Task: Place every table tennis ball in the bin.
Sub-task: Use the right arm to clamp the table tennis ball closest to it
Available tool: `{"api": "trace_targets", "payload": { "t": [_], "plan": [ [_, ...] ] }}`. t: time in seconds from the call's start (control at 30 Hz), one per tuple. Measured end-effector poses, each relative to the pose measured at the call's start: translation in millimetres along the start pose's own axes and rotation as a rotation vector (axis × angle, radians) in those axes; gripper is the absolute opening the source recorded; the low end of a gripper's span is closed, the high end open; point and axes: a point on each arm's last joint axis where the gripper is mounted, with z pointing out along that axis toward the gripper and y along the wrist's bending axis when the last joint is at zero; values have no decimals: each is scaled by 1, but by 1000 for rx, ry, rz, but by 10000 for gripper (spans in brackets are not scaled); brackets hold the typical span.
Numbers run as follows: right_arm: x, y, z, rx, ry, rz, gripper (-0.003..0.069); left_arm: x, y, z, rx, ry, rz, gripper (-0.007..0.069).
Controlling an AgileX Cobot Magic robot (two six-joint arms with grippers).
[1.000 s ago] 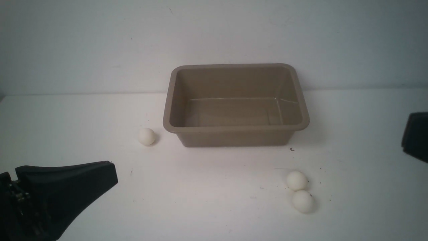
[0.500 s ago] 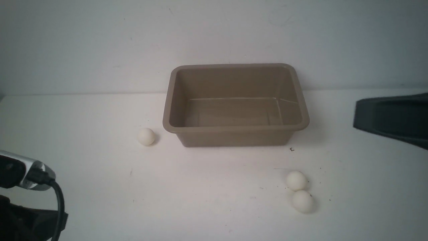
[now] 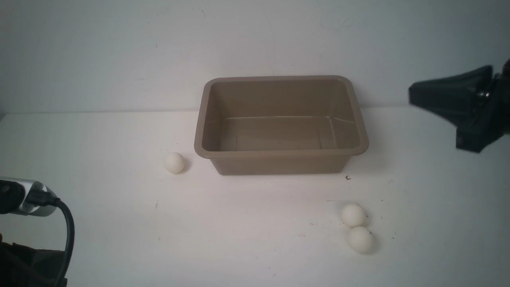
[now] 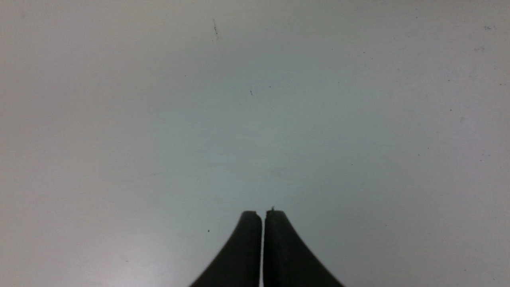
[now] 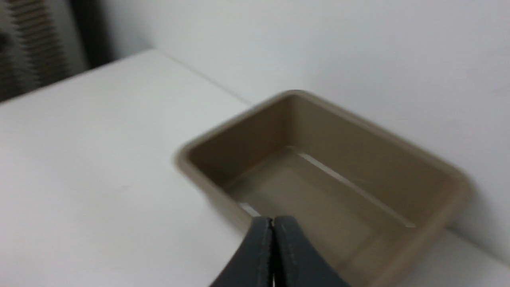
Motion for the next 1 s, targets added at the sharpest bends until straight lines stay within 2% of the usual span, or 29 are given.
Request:
{"api": "trace_targets", "payload": {
  "t": [0.2, 0.3, 0.33, 0.37, 0.4, 0.43, 0.5, 0.53, 0.57, 0.63, 0.67, 0.73, 0.87, 1.0],
  "plan": [
    [4, -42, -10, 479, 53, -55, -8, 0, -1, 0, 6, -1, -4, -4],
    [8, -65, -27, 788, 101, -48, -8, 0, -1, 0, 7, -2, -6, -4],
    [8, -66, -28, 809, 103, -43, -8, 0, -1, 0, 7, -2, -6, -4],
    [14, -75, -40, 974, 158, 29, -8, 0, -1, 0, 7, -2, -6, -4],
    [21, -79, -50, 1086, 221, 88, -8, 0, -1, 0, 7, -2, -6, -4],
    [32, -79, -58, 1141, 305, 175, -8, 0, -1, 0, 9, -3, -7, -4],
    [40, -78, -63, 1207, 395, 249, -8, 0, -1, 0, 14, -5, -11, -4],
    [48, -74, -66, 1210, 482, 327, -8, -1, -2, 0, 17, -7, -14, -4],
    [59, -66, -64, 1149, 583, 418, -8, -1, -2, 0, 22, -9, -19, -4],
    [68, -52, -55, 980, 674, 501, -8, -1, -3, 0, 32, -13, -28, -4],
    [69, -45, -49, 866, 707, 517, -8, -1, -3, 0, 35, -14, -27, -4],
    [66, -31, -34, 660, 693, 505, -8, -2, -4, 0, 40, -17, -18, -4],
    [54, -5, -11, 398, 605, 469, -8, -2, -4, 0, 39, -17, -5, -4],
    [54, 12, 4, 275, 636, 427, -8, -2, -4, 0, 39, -17, -4, -4]
  ]
}}
